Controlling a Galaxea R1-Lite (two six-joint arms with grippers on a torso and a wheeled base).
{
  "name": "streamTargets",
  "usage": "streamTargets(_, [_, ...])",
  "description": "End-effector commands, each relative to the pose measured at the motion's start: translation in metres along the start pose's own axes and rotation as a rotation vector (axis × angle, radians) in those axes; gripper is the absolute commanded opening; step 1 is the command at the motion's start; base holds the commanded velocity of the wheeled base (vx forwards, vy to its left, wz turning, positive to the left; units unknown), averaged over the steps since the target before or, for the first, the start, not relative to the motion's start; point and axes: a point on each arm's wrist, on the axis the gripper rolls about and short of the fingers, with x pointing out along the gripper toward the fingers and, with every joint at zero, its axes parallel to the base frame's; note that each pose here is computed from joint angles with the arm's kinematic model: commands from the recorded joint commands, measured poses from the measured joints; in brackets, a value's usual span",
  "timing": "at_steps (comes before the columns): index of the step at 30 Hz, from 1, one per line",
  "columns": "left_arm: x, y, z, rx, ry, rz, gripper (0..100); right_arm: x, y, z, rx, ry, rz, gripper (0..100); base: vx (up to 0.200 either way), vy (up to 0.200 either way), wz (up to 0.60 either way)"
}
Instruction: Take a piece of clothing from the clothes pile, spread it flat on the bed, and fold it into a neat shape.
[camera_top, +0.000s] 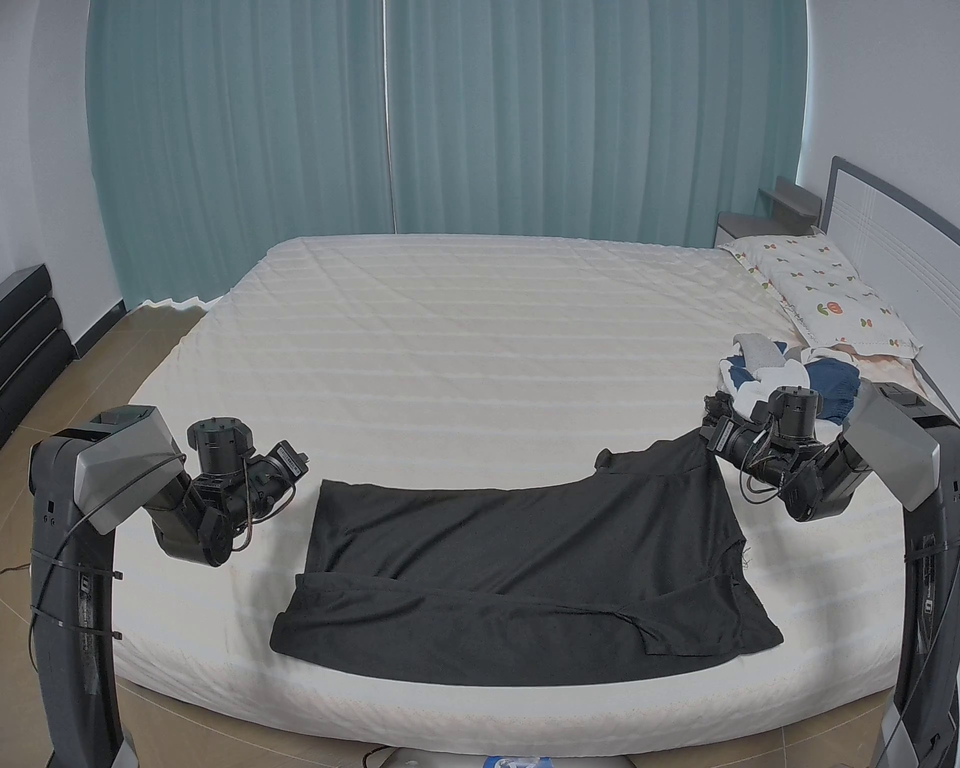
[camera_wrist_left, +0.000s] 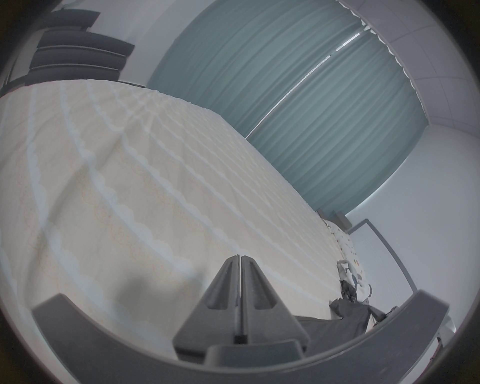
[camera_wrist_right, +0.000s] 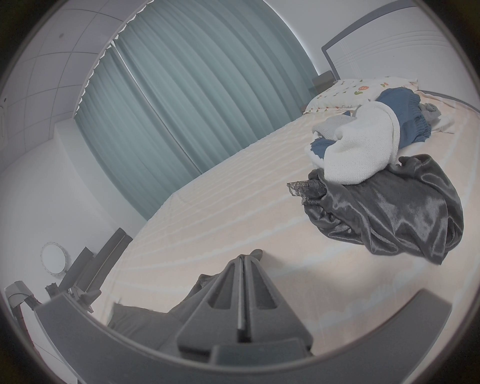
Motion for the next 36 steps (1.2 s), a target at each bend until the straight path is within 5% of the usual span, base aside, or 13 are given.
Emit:
streamTargets(1, [-0.004,0.0,0.008,-0.01,-0.017,-0.005,0,-0.003,-0.001,-0.006,0.004,0.021,-0.007,0,0.0,0.0,0.0])
streamTargets(15, [0.015,-0.009,-0.008,-0.006,0.073,-0.053,0,0.004,-0.003,-0.027,0.004,0.066,-0.013,0,0.0,0.0,0.0])
streamTargets(16, [0.016,-0.012,-0.011,-0.006,0.088,-0.051,100,0.004,-0.003,-0.027,0.004,0.068,-0.013,0,0.0,0.0,0.0])
streamTargets(36, [0.038,0.008,-0.034,0.053,0.142,-0.016,100,0.003,0.0,-0.029,0.001,0.074,-0.012,0,0.0,0.0,0.0])
